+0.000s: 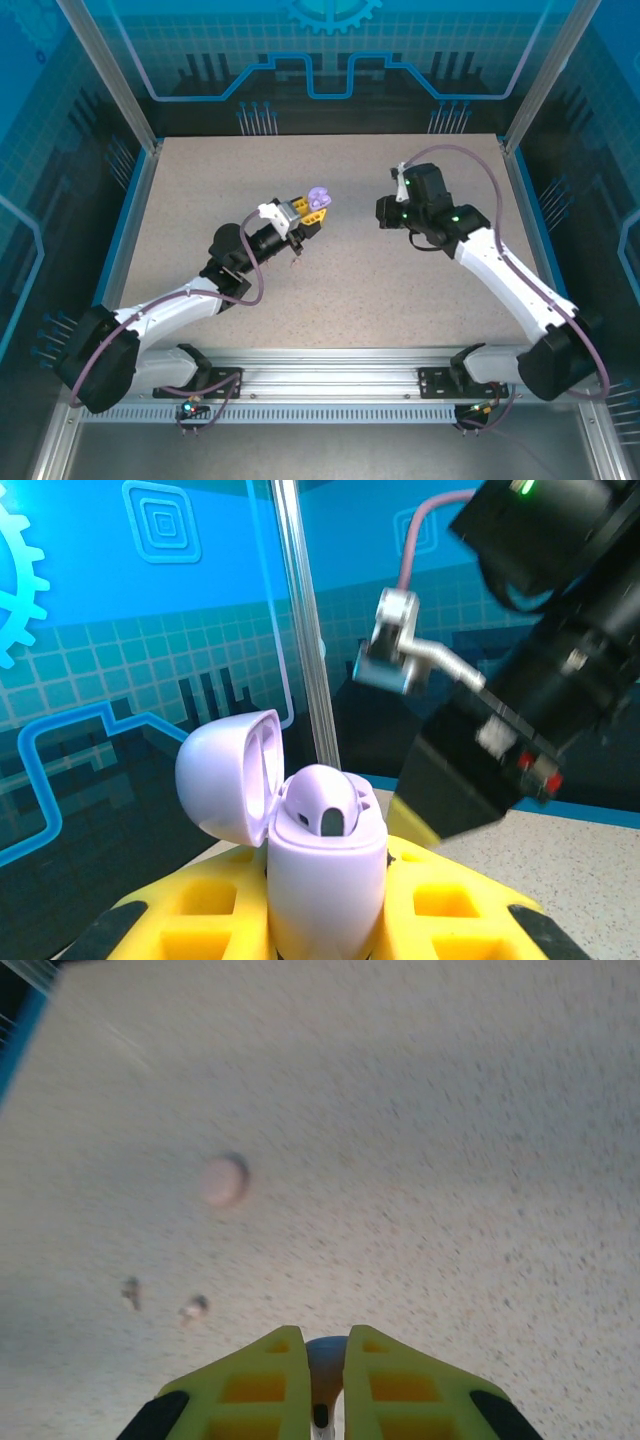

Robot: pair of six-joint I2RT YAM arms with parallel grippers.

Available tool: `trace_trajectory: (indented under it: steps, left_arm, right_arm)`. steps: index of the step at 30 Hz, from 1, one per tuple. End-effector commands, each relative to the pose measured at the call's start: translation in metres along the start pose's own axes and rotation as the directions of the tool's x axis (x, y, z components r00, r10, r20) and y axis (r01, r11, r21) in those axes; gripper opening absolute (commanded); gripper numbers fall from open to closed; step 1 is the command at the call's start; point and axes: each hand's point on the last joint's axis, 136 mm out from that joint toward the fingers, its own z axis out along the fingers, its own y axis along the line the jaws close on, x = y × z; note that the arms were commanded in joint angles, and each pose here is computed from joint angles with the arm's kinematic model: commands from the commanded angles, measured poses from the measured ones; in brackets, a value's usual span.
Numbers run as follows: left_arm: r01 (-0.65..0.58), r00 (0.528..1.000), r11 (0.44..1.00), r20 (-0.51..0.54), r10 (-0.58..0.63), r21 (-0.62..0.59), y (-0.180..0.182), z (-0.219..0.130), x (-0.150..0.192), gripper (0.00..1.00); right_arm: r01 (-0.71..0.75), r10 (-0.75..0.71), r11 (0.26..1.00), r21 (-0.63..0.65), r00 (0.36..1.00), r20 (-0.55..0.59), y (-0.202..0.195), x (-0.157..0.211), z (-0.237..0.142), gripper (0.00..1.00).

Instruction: Insert the wireless bluetooth earbuds into the charging case

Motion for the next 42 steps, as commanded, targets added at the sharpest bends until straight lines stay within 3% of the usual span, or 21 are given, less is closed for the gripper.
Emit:
trace_trajectory:
  steps: [1, 9, 15, 28, 42]
  left_arm:
    - [-0.011, 0.999, 0.999, 0.036, 0.010, 0.040, -0.007, 0.002, -0.015, 0.00]
    - [0.002, 0.999, 0.996, 0.041, -0.005, 0.092, -0.014, 0.009, -0.020, 0.00]
    - [0.015, 0.999, 0.991, 0.045, -0.021, 0.131, -0.022, 0.023, -0.022, 0.00]
    - [0.030, 0.996, 0.986, 0.075, -0.043, 0.163, -0.033, 0.045, -0.031, 0.00]
    - [0.028, 0.996, 0.984, 0.075, -0.042, 0.177, -0.040, 0.048, -0.033, 0.00]
  right_arm:
    - [0.042, -0.027, 0.992, -0.122, 0.992, 0.120, 0.029, -0.031, -0.038, 0.10]
    - [0.142, -0.041, 0.949, -0.282, 0.941, 0.336, 0.072, -0.071, -0.116, 0.12]
    - [0.176, -0.026, 0.921, -0.348, 0.919, 0.394, 0.091, -0.080, -0.137, 0.12]
    - [0.278, -0.080, 0.874, -0.399, 0.891, 0.447, 0.112, -0.072, -0.139, 0.12]
    - [0.288, -0.109, 0.866, -0.409, 0.907, 0.407, 0.119, -0.057, -0.111, 0.12]
